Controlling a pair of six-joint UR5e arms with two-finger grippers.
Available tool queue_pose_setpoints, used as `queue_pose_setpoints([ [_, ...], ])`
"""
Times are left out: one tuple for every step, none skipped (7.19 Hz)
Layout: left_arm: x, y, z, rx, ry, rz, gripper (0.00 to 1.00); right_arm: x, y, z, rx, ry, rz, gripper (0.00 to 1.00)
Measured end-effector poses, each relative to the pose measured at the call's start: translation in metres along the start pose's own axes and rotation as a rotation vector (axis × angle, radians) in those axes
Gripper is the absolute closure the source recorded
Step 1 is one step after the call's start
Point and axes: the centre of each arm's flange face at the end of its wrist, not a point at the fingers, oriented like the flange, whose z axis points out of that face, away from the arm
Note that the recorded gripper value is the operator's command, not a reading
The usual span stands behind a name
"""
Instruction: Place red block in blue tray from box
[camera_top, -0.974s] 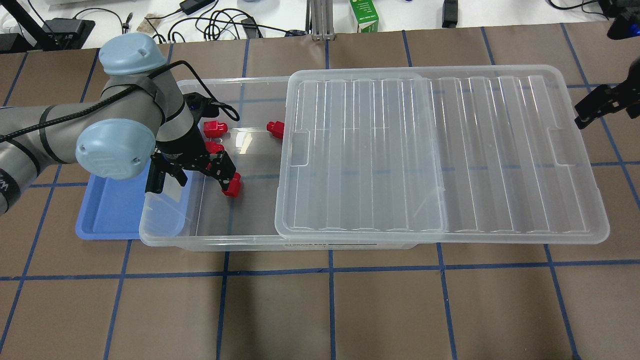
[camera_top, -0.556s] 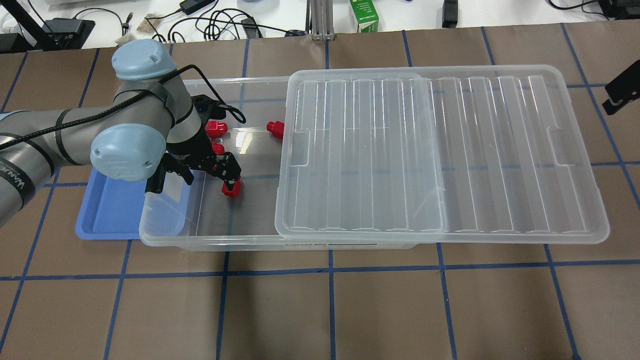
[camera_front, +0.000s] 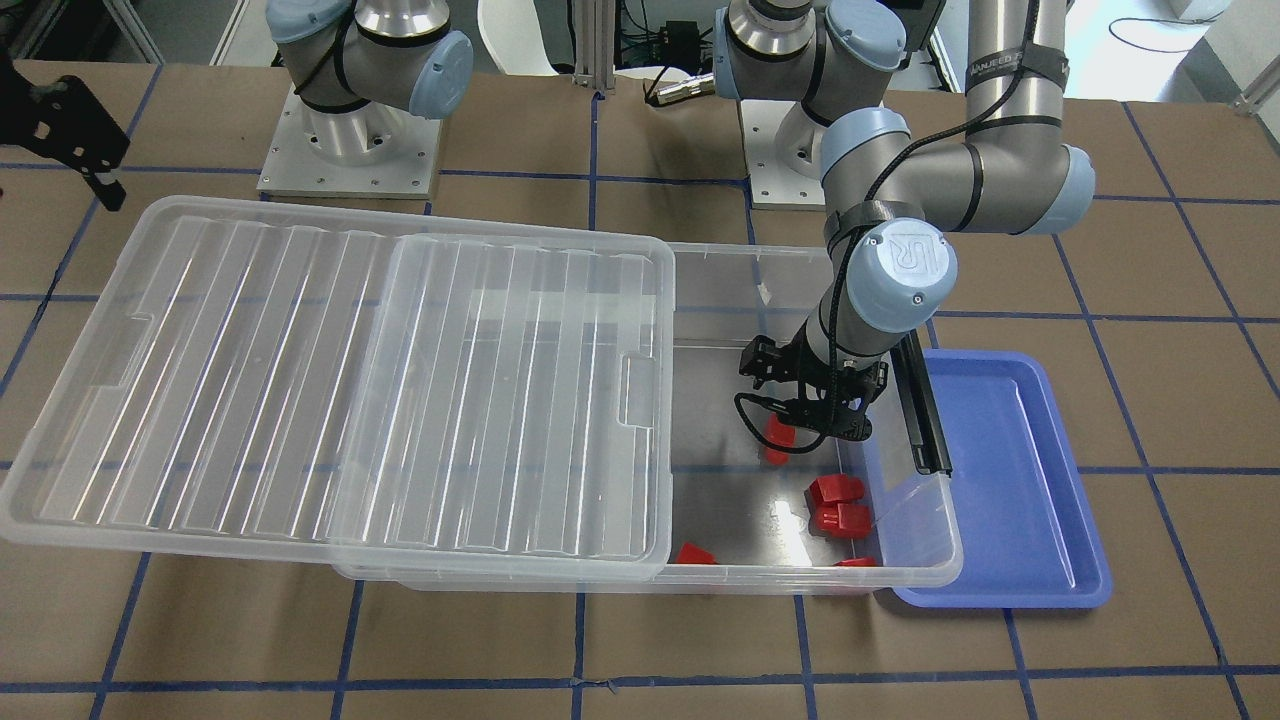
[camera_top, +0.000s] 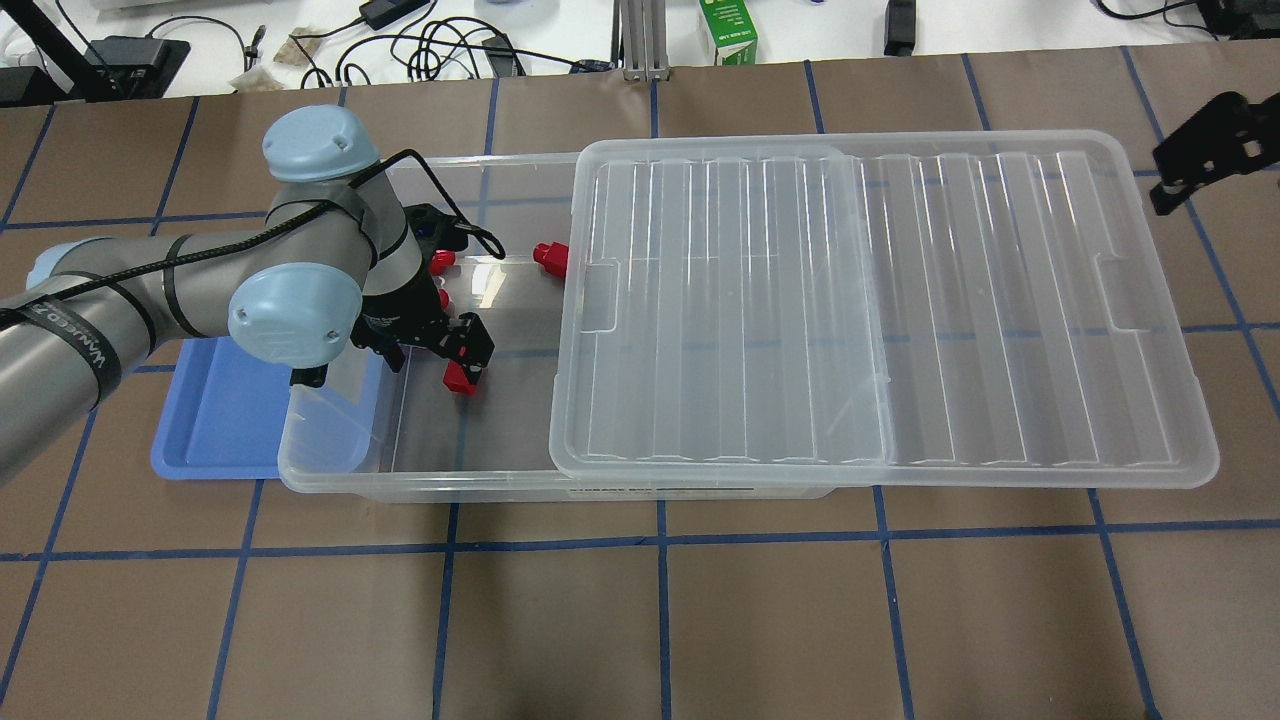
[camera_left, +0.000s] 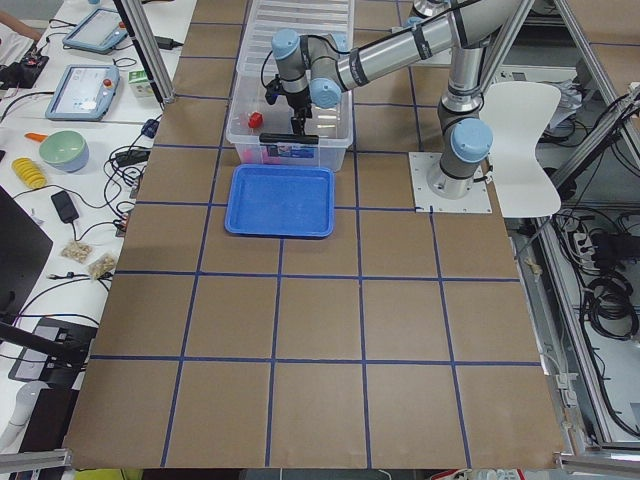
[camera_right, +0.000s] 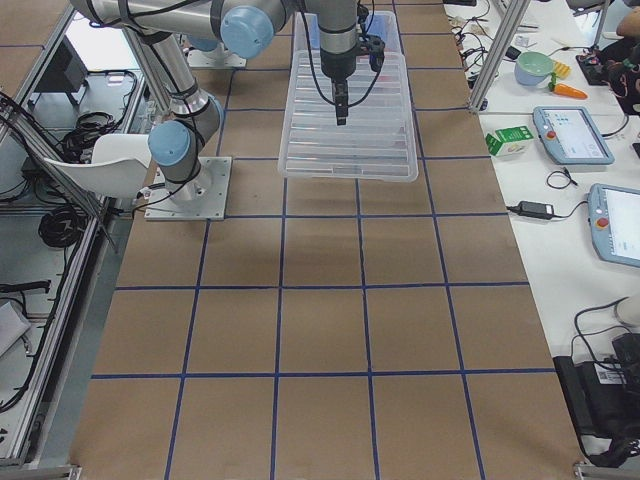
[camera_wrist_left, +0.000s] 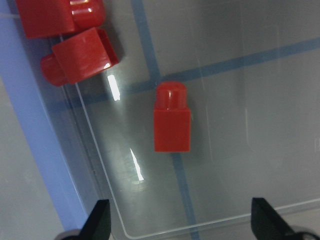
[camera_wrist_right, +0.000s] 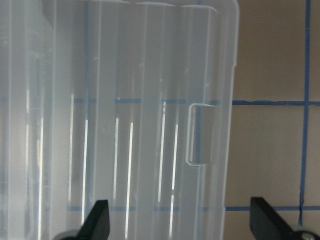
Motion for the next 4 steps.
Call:
queue_pose_setpoints([
  [-0.001, -0.005, 0.016, 0.008, -0.002, 0.0, 0.02, -0.038, -0.007, 0.002, 0.015, -0.006, 0.03, 0.0],
  [-0.003, -0.01, 0.028, 0.011, -0.003, 0.0, 0.02, -0.07, -0.016, 0.004, 0.023, -0.01, 0.06, 0.0],
  [-0.004, -0.014, 0.037, 0.013, -0.004, 0.001, 0.02, -0.094, -0.03, 0.004, 0.026, -0.014, 0.092, 0.0],
  [-0.005, -0.018, 0.043, 0.017, -0.005, 0.001, 0.17, -0.111, -0.048, 0.003, 0.022, -0.016, 0.103, 0.0],
])
